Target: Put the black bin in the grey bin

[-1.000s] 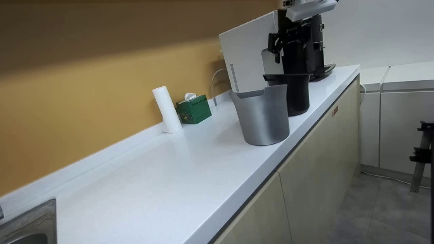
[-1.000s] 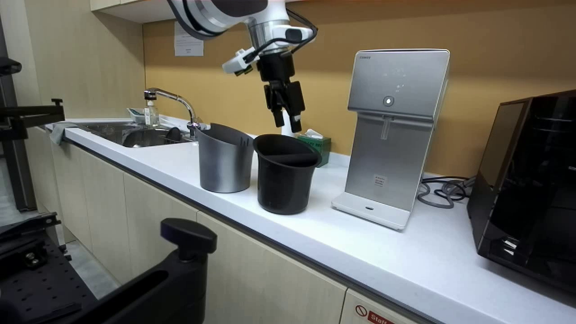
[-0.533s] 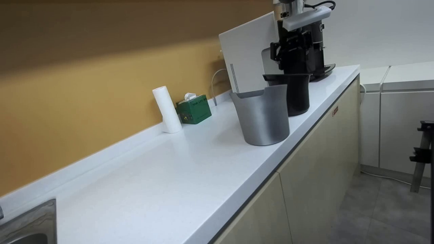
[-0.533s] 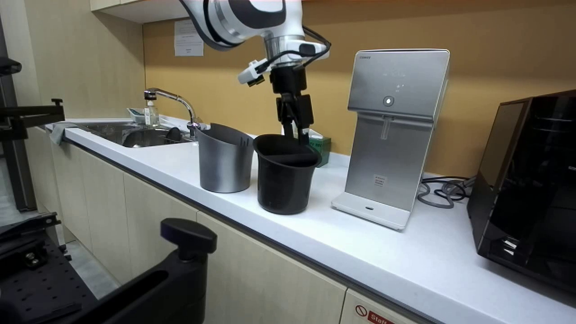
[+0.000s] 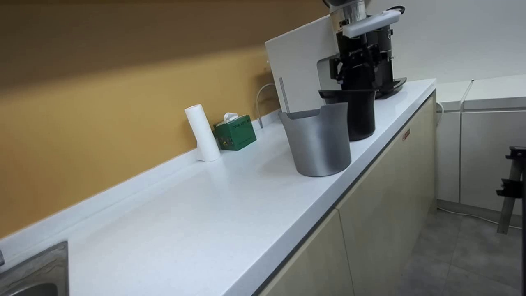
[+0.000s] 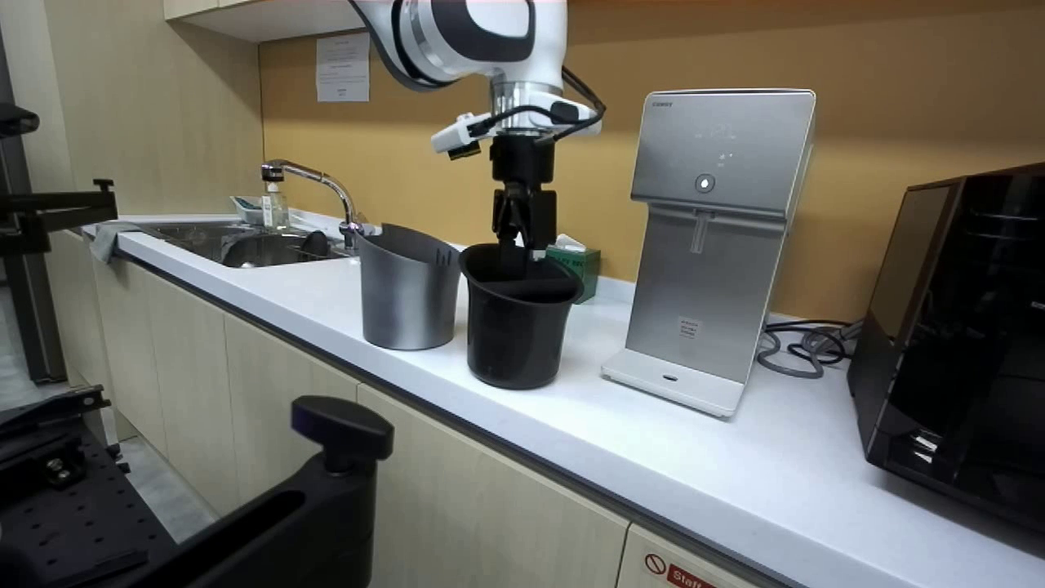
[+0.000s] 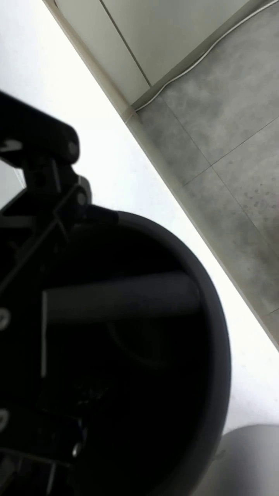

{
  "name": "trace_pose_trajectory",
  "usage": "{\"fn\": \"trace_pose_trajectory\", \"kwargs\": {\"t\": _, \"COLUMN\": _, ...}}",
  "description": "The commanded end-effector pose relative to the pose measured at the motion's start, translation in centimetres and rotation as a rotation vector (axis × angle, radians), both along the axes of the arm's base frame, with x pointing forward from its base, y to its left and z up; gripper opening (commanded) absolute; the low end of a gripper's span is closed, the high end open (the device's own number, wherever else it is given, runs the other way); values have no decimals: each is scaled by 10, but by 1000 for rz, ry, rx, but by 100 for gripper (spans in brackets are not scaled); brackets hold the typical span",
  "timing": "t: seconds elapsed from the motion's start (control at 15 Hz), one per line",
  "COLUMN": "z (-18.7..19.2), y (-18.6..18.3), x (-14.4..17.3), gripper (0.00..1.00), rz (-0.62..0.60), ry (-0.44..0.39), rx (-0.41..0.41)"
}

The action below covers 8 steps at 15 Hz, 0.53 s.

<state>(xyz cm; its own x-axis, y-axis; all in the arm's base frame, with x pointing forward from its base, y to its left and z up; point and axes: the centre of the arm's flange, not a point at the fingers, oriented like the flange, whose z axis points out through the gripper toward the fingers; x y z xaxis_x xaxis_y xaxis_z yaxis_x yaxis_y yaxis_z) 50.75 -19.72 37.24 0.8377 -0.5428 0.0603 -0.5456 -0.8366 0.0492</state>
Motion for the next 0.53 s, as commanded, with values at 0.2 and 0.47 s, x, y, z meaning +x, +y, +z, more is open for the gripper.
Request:
{"fn": "trace_pose_trajectory", "kwargs": {"t": 0.2, "z": -3, "y": -2, "x": 7, "gripper": 100, "rz": 61, "ry": 27, "rx": 44}}
{"fn": "trace_pose_trajectory", "kwargs": {"t": 0.47, "z": -9, "y": 2, "x": 8, "gripper": 100, "rz": 119, "ry": 13, "rx": 84}}
